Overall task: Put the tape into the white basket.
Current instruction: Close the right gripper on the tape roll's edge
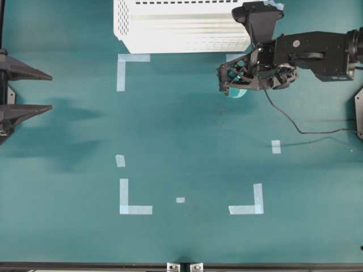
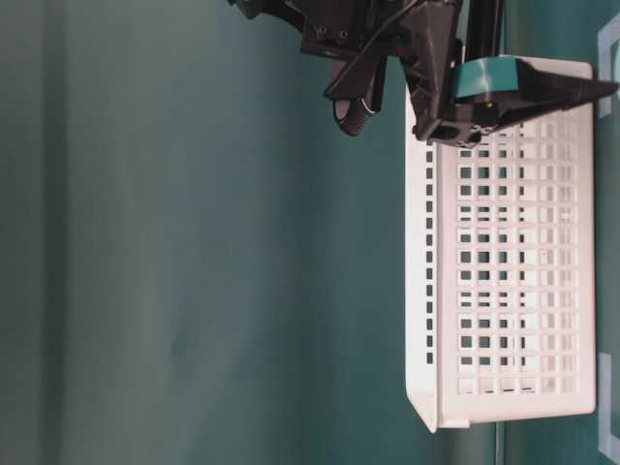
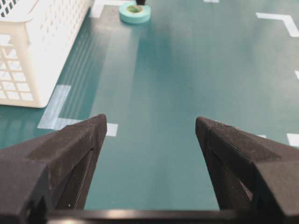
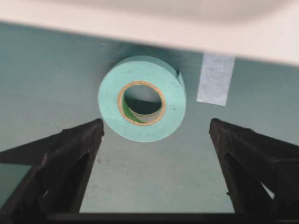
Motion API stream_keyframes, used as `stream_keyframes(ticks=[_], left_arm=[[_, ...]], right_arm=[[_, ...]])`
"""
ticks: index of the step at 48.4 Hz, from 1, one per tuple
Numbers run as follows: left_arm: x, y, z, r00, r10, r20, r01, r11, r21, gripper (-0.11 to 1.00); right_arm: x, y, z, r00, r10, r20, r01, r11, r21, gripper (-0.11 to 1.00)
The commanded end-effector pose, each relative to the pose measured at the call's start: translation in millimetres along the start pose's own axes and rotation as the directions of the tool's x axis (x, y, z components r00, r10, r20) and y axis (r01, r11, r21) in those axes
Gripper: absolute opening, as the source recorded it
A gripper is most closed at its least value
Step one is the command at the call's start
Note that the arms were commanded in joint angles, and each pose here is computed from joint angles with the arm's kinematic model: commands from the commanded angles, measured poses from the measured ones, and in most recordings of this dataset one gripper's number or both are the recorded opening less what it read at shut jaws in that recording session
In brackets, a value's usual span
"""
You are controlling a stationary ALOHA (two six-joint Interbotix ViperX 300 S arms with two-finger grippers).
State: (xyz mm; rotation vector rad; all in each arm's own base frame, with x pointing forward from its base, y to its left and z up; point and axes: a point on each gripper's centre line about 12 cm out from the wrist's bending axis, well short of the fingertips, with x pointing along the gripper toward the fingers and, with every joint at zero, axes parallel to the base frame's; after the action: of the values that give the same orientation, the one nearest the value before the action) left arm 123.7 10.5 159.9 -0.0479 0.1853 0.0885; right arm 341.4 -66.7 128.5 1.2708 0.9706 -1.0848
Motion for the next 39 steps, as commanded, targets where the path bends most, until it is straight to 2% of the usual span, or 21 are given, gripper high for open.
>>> stream_keyframes(ticks=[1, 39], left_arm=[[0, 0, 5, 1.000, 0.004, 0.009, -0.004, 1.000, 0.001, 0.32], [0, 0, 5, 1.000, 0.004, 0.011, -0.004, 1.000, 0.001, 0.32]], right_arm=[[-4, 5, 2, 1.000, 0.030, 0.007, -0.030, 1.000, 0.004, 1.00], [12, 17, 8, 1.000, 0.027, 0.014, -0.027, 1.000, 0.003, 1.00]])
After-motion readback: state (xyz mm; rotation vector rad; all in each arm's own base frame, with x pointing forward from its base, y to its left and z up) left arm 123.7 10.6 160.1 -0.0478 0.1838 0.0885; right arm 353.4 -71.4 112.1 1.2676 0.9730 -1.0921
